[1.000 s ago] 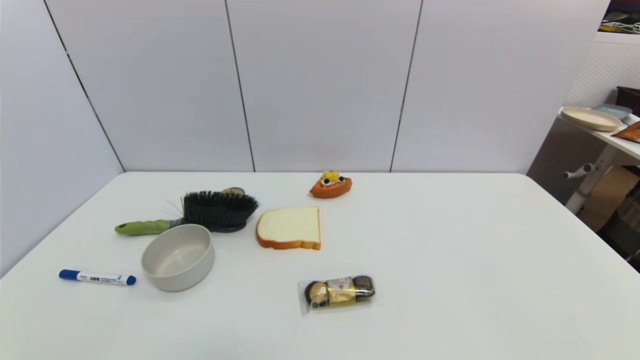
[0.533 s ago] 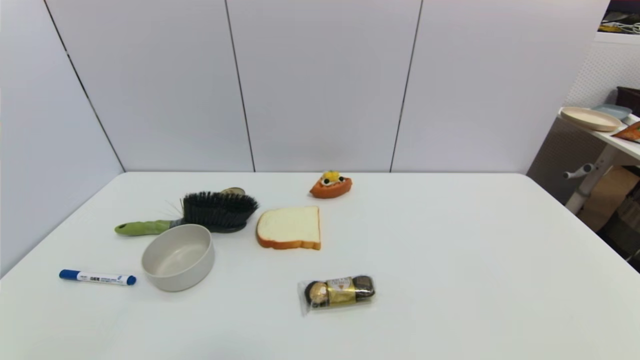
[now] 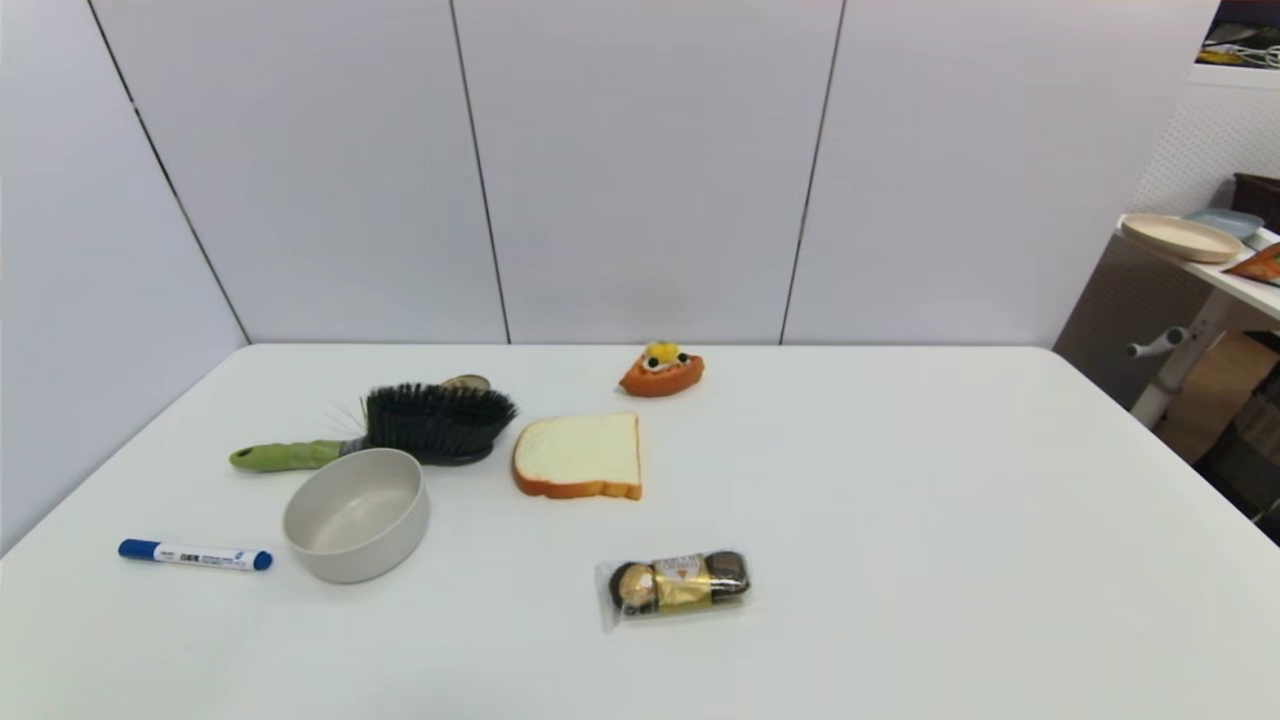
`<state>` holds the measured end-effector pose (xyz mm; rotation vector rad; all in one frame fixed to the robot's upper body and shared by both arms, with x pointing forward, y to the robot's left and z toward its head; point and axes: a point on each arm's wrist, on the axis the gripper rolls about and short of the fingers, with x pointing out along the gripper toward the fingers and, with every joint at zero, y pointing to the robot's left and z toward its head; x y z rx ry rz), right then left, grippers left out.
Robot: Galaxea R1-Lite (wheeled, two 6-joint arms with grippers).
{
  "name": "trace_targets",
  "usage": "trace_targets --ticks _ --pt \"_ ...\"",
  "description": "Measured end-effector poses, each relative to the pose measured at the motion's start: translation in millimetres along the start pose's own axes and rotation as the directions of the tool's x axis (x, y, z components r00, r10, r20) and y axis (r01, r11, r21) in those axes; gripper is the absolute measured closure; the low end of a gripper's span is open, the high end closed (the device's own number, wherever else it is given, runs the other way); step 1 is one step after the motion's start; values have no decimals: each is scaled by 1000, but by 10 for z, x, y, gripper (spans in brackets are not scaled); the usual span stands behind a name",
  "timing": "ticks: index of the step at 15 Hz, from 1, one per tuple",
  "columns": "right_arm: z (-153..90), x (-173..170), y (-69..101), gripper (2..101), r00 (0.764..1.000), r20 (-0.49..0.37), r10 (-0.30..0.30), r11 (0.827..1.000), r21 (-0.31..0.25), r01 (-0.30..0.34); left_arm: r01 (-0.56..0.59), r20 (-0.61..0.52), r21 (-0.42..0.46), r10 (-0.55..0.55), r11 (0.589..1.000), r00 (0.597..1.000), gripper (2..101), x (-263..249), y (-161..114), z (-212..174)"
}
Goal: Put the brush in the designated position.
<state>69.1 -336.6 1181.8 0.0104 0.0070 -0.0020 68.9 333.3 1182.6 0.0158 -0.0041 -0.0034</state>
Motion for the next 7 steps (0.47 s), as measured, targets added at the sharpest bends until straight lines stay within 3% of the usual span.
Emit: trace_targets --ticks 7 --pt "2 0 0 50 1000 2 0 1000 -8 0 0 0 0 0 1000 1000 54 0 0 0"
